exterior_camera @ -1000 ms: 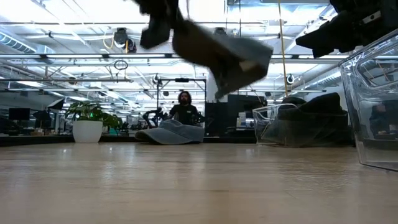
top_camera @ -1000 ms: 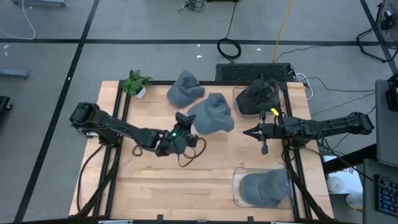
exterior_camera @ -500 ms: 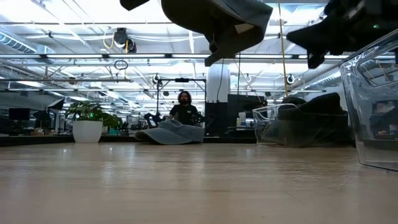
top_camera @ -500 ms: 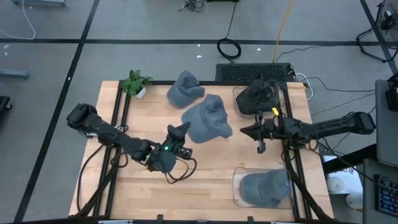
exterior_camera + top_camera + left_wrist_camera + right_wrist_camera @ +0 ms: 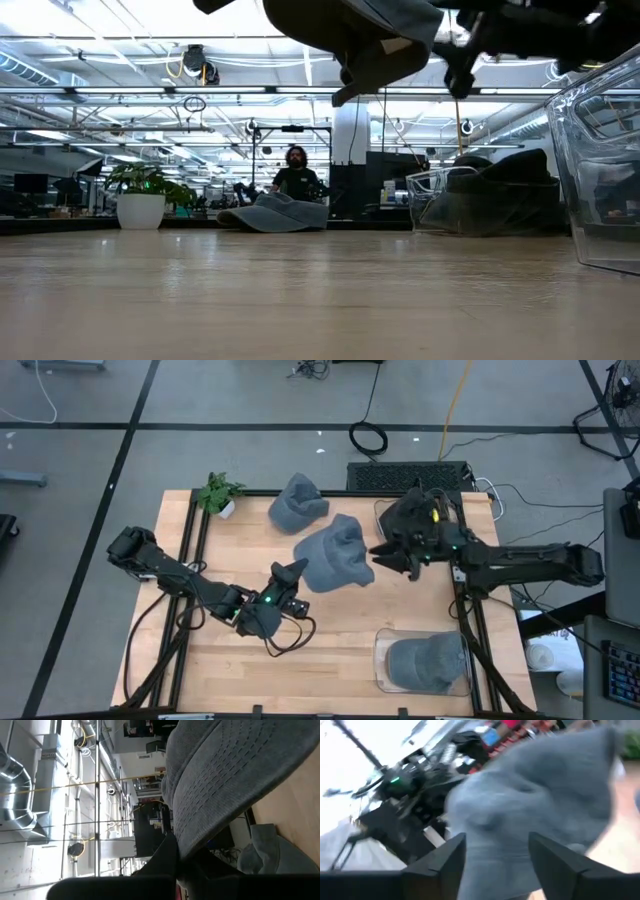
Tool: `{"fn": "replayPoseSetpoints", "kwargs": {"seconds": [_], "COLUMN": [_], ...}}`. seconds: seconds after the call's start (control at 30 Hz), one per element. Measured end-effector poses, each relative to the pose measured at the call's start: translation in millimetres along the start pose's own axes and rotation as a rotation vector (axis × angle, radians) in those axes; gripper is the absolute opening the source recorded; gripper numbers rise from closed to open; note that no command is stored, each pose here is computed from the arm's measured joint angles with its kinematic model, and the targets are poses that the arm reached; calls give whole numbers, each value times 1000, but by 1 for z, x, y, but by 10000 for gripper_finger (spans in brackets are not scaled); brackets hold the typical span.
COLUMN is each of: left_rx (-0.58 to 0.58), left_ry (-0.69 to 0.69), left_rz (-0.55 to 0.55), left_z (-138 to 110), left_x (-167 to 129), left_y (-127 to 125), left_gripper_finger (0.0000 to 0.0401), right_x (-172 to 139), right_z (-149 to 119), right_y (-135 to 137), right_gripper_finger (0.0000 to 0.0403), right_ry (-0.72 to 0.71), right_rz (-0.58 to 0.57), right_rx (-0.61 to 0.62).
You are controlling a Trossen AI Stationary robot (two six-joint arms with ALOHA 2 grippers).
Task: Pick & Place hat
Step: Put the bottom gray cap into the bottom transparent bin
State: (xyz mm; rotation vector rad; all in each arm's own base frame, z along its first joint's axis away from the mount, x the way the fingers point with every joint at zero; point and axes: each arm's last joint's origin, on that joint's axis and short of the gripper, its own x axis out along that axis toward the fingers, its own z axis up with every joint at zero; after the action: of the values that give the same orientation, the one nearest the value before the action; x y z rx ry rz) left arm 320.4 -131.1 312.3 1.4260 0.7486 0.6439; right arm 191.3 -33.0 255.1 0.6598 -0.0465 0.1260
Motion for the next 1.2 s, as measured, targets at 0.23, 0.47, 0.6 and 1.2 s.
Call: {"fn": "replayPoseSetpoints", "kwargs": {"seconds": [0.23, 0.47, 0.6, 1.2], "left_rx": [3, -6, -19, -45], "left_ry": [-3, -21, -22, 21], "left_rz": [0, -7, -11, 2], "left_z": [0, 0, 0, -2], "left_x": [0, 3, 6, 6], "left_y": [0, 1, 1, 1], "left_gripper_finger": [9, 9, 9, 9], "right_x": [20, 41, 53, 36], "right_z": [-15, -10, -6, 23], "right_y": [-33, -25, -21, 24], "right_gripper_finger": [262, 270, 263, 263], "right_ry": [122, -29, 14, -57], "right_rz": [-88, 168, 275, 502], "right_rx": [262, 272, 280, 125]}}
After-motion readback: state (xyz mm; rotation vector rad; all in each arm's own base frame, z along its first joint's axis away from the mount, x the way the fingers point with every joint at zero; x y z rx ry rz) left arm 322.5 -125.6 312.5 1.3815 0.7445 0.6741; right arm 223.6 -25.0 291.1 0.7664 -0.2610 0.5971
